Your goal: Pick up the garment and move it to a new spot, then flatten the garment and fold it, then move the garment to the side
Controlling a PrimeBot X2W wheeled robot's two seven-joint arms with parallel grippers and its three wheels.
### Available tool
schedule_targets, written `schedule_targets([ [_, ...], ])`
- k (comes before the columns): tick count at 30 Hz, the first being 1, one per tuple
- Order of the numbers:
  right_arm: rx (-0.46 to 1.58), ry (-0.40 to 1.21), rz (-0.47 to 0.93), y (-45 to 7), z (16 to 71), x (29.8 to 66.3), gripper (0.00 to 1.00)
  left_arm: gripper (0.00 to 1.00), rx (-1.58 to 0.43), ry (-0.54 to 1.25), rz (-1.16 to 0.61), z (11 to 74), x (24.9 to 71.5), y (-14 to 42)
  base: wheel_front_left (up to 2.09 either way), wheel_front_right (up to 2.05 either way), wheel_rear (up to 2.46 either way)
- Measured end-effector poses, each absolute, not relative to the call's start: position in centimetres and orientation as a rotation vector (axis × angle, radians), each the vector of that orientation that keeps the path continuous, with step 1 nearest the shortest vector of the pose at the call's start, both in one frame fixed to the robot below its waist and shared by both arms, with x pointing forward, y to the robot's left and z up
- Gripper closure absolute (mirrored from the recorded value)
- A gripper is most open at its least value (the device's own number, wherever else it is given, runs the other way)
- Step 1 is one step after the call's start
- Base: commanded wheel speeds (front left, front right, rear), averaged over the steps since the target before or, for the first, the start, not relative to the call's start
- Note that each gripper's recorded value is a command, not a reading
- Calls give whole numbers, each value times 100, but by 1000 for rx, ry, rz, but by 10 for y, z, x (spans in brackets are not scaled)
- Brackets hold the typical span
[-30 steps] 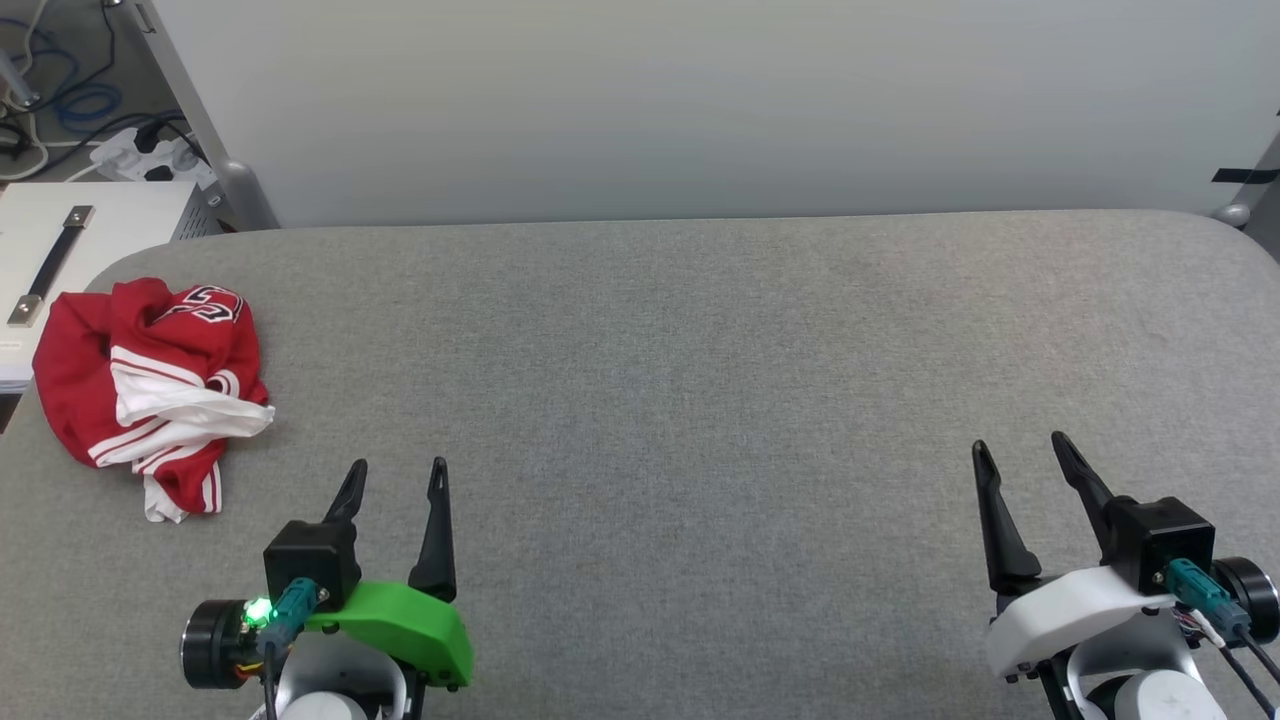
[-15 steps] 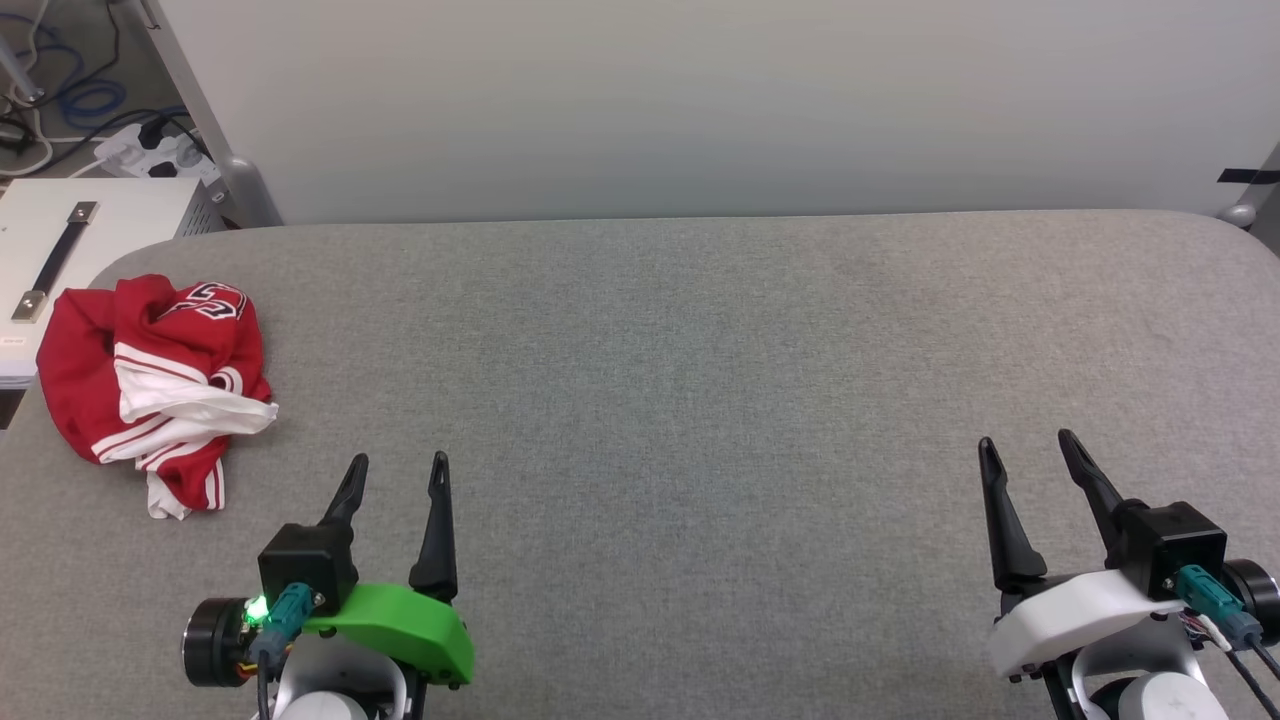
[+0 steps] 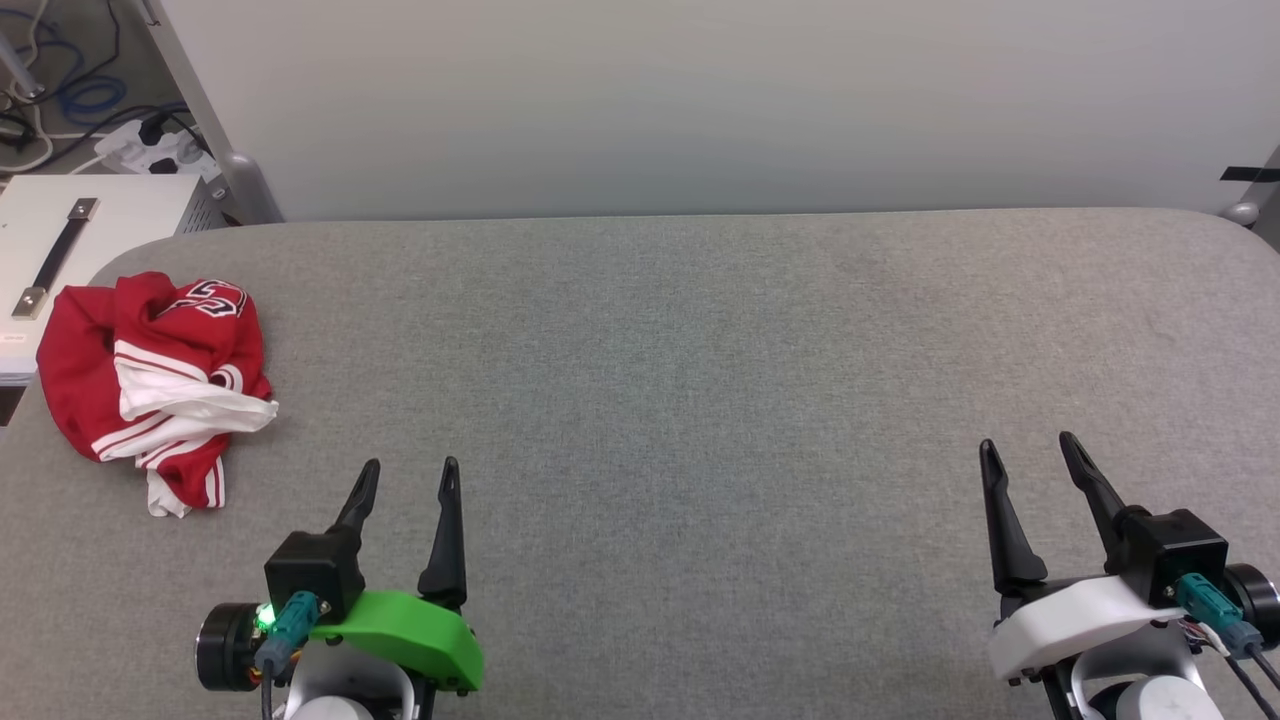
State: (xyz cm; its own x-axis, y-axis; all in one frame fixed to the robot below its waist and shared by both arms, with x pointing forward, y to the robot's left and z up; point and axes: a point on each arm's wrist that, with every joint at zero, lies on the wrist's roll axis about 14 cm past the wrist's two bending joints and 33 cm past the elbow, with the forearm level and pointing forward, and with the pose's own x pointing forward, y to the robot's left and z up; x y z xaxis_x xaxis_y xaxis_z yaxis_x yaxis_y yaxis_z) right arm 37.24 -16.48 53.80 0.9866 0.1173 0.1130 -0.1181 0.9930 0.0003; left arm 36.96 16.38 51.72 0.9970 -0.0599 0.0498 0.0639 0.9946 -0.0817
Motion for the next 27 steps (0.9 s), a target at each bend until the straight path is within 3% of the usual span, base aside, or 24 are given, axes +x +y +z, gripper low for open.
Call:
schedule_targets([
  [15, 14, -101, 157, -152, 528, 377, 0, 0, -107, -42, -38, 509, 364, 171, 0, 0, 0],
  [27, 35, -97, 283, -108, 523, 383, 0, 0, -124, -65, 45, 510, 347, 198, 0, 0, 0],
])
